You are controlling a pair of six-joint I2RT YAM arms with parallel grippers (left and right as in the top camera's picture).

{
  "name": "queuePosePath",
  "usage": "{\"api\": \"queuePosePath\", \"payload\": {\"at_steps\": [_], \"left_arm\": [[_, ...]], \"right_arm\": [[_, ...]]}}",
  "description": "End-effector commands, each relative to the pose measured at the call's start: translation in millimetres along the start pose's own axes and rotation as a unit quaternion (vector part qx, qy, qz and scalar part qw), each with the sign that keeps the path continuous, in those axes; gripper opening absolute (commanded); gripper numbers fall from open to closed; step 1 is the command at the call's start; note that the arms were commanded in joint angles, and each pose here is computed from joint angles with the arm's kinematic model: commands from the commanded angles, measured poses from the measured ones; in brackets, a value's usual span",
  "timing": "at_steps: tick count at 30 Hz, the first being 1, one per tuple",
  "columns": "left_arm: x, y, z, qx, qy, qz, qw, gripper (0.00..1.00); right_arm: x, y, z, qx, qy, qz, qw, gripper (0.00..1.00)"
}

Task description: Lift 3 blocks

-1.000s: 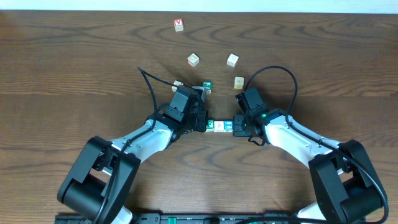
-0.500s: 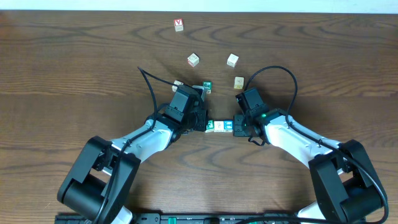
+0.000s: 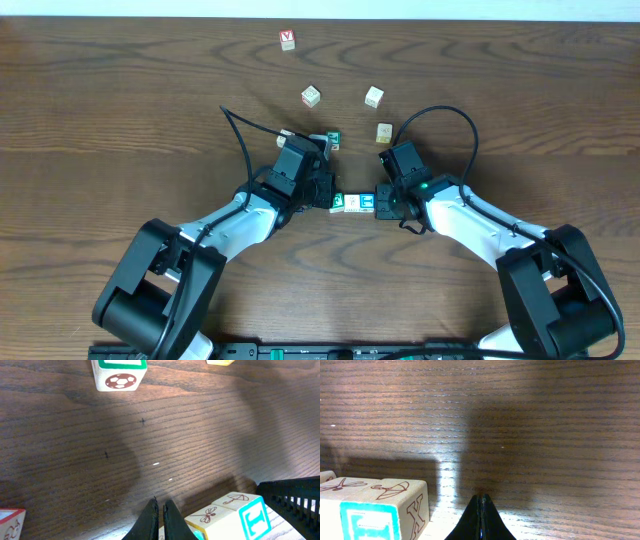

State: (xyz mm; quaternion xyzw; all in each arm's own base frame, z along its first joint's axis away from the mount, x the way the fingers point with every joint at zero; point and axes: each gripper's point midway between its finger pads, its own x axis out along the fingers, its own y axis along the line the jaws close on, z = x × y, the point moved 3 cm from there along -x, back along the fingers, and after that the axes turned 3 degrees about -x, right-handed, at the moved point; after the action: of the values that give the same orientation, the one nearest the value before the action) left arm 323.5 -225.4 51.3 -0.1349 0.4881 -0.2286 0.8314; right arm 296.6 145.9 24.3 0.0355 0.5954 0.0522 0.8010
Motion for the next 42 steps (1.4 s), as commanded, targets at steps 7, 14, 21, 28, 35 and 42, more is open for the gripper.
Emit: {"api": "queuePosePath", "payload": {"at_steps": [7, 14, 21, 28, 35, 42], "left_arm": [[2, -10, -3, -0.001, 0.019, -0.026, 0.999, 0.07], [2, -13, -5, 0.002, 0.026, -0.038, 0.999, 0.07], [2, -12, -10, 0.004, 0.038, -0.037, 0.999, 0.07], [2, -12, -13, 0.008, 0.045, -0.037, 0.998, 0.07], [2, -3, 0, 0.01, 0.012, -0.013, 1.0, 0.07], [-6, 38, 10, -0.055, 0.003, 0.042, 0.998, 0.07]], "right_arm": [[16, -16, -21, 0.01, 0.038, -0.025, 0.999, 0.01], [16, -16, -21, 0.01, 0.038, -0.025, 0.999, 0.01], [16, -15, -21, 0.01, 0.038, -0.025, 0.999, 0.01], [16, -16, -21, 0.01, 0.038, -0.025, 0.999, 0.01], [16, -16, -21, 0.01, 0.038, -0.025, 0.999, 0.01], [16, -16, -21, 0.006, 0.039, -0.026, 0.999, 0.01]]}}
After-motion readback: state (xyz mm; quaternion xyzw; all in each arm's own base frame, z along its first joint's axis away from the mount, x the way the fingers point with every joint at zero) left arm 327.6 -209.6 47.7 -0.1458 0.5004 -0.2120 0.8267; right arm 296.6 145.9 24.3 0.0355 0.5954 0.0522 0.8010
